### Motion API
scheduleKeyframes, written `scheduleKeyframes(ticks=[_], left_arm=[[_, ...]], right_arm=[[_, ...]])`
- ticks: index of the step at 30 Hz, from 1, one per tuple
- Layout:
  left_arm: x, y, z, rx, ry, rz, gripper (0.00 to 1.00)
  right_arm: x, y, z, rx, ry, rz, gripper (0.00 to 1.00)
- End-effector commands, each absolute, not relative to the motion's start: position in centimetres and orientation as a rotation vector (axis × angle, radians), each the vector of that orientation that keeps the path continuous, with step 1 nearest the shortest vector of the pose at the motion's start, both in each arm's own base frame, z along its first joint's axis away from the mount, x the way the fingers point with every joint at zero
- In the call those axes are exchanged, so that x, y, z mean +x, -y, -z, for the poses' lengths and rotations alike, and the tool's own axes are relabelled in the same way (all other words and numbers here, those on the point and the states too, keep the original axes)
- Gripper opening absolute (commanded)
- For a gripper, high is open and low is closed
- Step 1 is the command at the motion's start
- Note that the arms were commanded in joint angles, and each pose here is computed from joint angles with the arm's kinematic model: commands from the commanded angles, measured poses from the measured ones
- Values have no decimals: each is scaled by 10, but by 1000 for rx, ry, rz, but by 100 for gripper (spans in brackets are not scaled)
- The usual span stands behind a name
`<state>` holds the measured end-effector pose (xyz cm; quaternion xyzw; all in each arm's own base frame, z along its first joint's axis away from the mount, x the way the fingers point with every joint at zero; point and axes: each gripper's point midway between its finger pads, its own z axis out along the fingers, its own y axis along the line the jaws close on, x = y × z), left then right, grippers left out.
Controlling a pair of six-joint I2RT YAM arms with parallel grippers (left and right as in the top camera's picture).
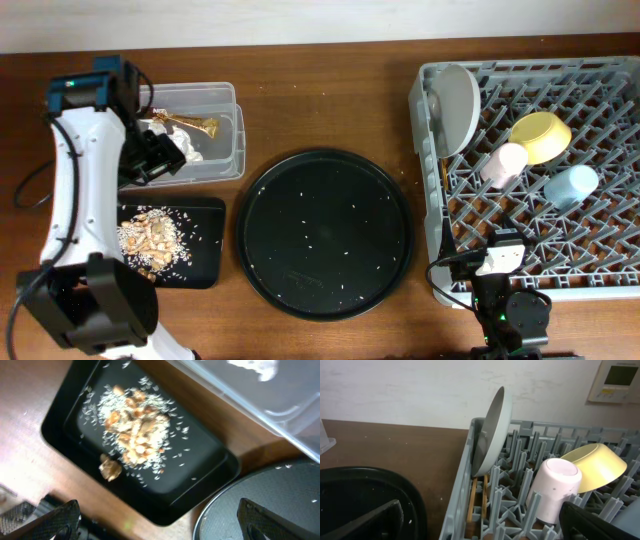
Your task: Sort waste into correct bins and load items into the dishwasher rack
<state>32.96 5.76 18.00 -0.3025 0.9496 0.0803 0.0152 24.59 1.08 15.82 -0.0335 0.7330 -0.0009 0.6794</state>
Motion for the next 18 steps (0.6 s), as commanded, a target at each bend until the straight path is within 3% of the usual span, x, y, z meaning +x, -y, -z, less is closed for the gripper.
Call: scheduleKeyframes(ticks=[1,11,18], left_arm=[[324,-39,-190,-780,-2869,-310,100],[268,-12,-155,-292,-2425,-91,99],[250,-9,-162,-261,-2029,23,99]], right_arm=[[246,-7,-155,-62,-1650,18,98],[246,-7,-155,-62,-1650,18,98],[246,-7,-155,-62,-1650,18,98]])
